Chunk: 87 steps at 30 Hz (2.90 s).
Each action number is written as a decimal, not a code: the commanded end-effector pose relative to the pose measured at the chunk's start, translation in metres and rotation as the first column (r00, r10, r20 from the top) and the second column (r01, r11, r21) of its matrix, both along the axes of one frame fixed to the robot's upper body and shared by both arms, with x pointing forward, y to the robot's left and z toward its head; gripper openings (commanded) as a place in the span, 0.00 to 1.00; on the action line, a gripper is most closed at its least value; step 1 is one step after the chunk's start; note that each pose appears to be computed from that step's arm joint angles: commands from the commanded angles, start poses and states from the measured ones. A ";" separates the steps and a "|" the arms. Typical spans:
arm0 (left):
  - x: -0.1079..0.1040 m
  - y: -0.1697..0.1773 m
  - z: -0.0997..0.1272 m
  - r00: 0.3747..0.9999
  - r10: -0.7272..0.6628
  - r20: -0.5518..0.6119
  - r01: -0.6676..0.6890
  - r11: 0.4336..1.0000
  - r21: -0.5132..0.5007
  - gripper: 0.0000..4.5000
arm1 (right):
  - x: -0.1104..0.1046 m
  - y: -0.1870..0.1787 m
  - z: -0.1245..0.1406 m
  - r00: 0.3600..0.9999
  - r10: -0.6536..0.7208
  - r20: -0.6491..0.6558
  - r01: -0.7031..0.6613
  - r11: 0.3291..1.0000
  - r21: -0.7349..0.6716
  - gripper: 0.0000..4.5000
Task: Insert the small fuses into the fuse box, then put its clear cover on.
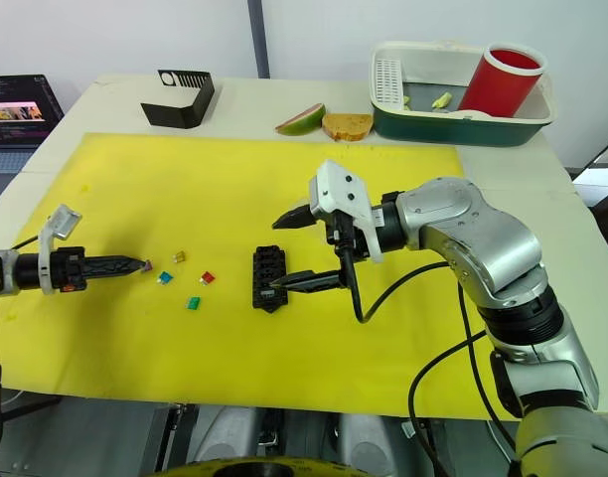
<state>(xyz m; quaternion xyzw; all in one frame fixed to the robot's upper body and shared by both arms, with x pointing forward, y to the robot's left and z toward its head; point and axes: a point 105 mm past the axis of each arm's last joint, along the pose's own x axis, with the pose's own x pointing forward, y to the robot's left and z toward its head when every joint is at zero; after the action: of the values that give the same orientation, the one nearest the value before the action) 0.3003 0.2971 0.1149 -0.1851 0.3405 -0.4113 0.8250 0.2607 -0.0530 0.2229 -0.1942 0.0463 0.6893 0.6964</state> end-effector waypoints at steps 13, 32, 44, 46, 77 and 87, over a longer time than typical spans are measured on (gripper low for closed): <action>0.000 -0.002 -0.009 1.000 0.010 -0.029 -0.011 1.000 -0.021 0.22 | -0.003 0.000 0.005 0.998 0.009 0.062 -0.008 1.000 -0.016 1.00; -0.003 -0.003 -0.012 1.000 0.002 -0.015 -0.003 1.000 -0.027 0.04 | 0.002 0.002 0.004 0.997 0.005 0.071 -0.004 1.000 -0.025 1.00; -0.004 0.003 -0.004 0.999 0.043 0.017 -0.043 0.998 -0.044 0.02 | 0.003 0.002 0.003 0.997 0.003 0.071 -0.001 1.000 -0.029 1.00; -0.004 0.005 0.003 0.998 0.053 0.037 -0.051 0.997 -0.049 0.02 | 0.003 0.001 0.002 0.998 0.002 0.069 0.000 1.000 -0.030 1.00; -0.048 -0.167 0.149 0.752 -0.348 0.560 0.519 0.836 -0.177 0.00 | -0.003 0.028 0.040 0.818 0.042 -0.574 0.184 0.925 0.331 0.72; -0.046 -0.166 0.144 0.758 -0.341 0.556 0.504 0.847 -0.167 0.00 | -0.006 0.031 0.044 0.820 0.046 -0.570 0.189 0.919 0.345 0.45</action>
<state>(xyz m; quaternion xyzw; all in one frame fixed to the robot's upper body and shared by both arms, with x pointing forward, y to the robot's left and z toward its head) 0.2582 0.1318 0.2509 -0.1262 0.0948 -0.6622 0.7325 0.2599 -0.0232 0.2538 0.1712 0.1455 0.6713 0.7063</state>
